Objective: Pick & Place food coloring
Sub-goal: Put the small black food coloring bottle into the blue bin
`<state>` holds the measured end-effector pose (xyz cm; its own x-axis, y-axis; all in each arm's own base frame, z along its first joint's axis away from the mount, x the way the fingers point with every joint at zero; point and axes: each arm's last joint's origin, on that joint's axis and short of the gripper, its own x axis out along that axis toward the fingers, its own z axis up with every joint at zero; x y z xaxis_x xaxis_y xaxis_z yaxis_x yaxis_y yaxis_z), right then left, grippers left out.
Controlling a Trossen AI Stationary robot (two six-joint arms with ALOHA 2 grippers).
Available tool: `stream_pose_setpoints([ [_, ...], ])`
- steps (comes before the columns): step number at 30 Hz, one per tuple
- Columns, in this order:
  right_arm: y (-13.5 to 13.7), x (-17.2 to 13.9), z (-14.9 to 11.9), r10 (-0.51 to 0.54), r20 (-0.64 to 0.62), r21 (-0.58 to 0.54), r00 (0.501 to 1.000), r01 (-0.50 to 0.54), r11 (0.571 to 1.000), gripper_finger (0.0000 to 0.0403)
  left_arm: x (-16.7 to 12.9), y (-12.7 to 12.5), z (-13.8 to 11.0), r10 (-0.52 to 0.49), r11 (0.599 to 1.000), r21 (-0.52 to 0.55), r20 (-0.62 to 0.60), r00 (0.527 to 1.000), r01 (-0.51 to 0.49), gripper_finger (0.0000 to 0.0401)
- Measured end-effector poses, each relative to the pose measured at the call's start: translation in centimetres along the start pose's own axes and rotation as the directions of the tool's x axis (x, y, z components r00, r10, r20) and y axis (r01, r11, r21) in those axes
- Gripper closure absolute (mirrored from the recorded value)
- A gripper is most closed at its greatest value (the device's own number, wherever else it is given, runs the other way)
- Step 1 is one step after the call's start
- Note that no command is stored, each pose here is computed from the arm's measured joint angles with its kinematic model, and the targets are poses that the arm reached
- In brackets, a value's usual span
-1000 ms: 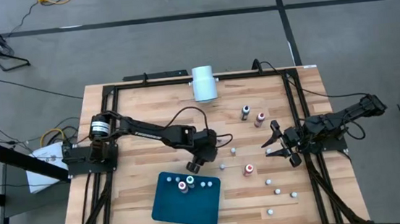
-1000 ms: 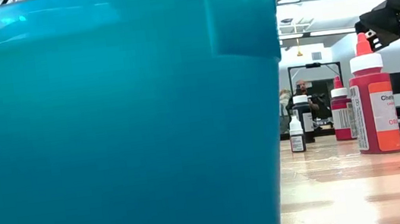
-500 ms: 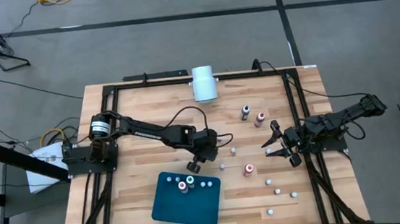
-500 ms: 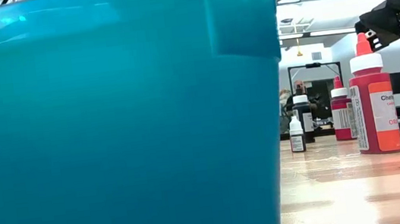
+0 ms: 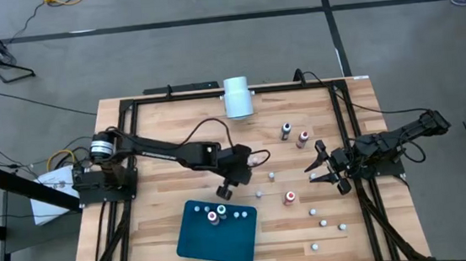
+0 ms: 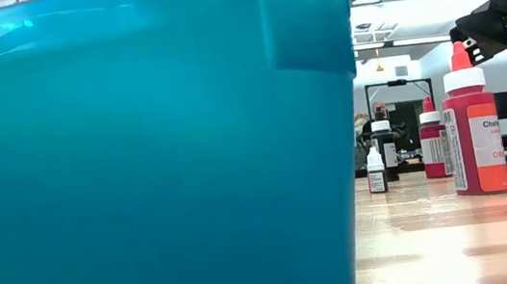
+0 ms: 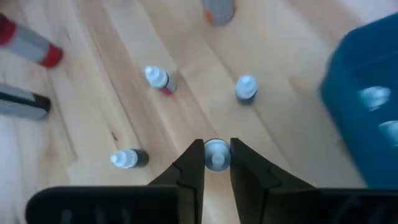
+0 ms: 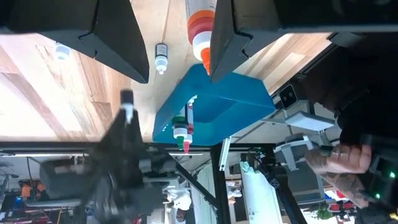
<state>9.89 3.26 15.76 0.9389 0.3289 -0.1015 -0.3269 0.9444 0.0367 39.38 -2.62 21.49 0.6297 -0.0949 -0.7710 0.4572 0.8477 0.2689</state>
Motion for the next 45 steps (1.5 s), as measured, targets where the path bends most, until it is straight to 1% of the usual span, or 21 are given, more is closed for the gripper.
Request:
stream_pose_setpoints([
  [6, 0.0, 0.0, 0.0, 0.000, 0.000, 0.000, 1.000, 0.000, 1.000, 0.0244, -2.7, -1.8, 1.8, 0.000, 0.998, 0.069, 0.050, 0.999, -0.004, 0.0345],
  [13, 0.0, 0.0, 0.0, 0.000, 0.000, 0.000, 1.000, 0.000, 1.000, 0.0244, -5.8, -5.3, 3.4, 0.003, 0.988, 0.152, 0.041, 0.999, -0.009, 0.0351],
  [18, 0.0, 0.0, 0.0, 0.000, 0.000, 0.000, 1.000, 0.000, 1.000, 0.0244, -8.0, -8.1, 4.0, 0.005, 0.986, 0.164, 0.015, 1.000, -0.008, 0.0349],
  [21, 0.0, 0.0, 0.0, 0.000, 0.000, 0.000, 1.000, 0.000, 1.000, 0.0244, -9.1, -9.6, 4.2, -0.014, 0.988, 0.156, 0.001, 1.000, 0.014, 0.0347],
  [27, 0.0, 0.0, 0.0, 0.000, 0.000, 0.000, 1.000, 0.000, 1.000, 0.0244, -10.6, -12.7, 4.1, -0.077, 0.989, 0.119, -0.043, 0.996, 0.082, 0.0346],
  [34, 0.0, 0.0, 0.0, 0.000, 0.000, 0.000, 1.000, 0.000, 1.000, 0.0244, -11.2, -15.6, 3.5, -0.132, 0.991, 0.012, -0.133, 0.982, 0.135, 0.0346],
  [39, 0.0, 0.0, 0.0, 0.000, 0.000, 0.000, 1.000, 0.000, 1.000, 0.0244, -10.3, -17.2, 2.1, -0.143, 0.989, -0.067, -0.169, 0.975, 0.134, 0.0348],
  [45, 0.0, 0.0, 0.0, 0.000, 0.000, 0.000, 1.000, 0.000, 1.000, 0.0244, -8.4, -18.2, 0.0, -0.147, 0.978, -0.169, -0.151, 0.978, 0.121, 0.0347],
])
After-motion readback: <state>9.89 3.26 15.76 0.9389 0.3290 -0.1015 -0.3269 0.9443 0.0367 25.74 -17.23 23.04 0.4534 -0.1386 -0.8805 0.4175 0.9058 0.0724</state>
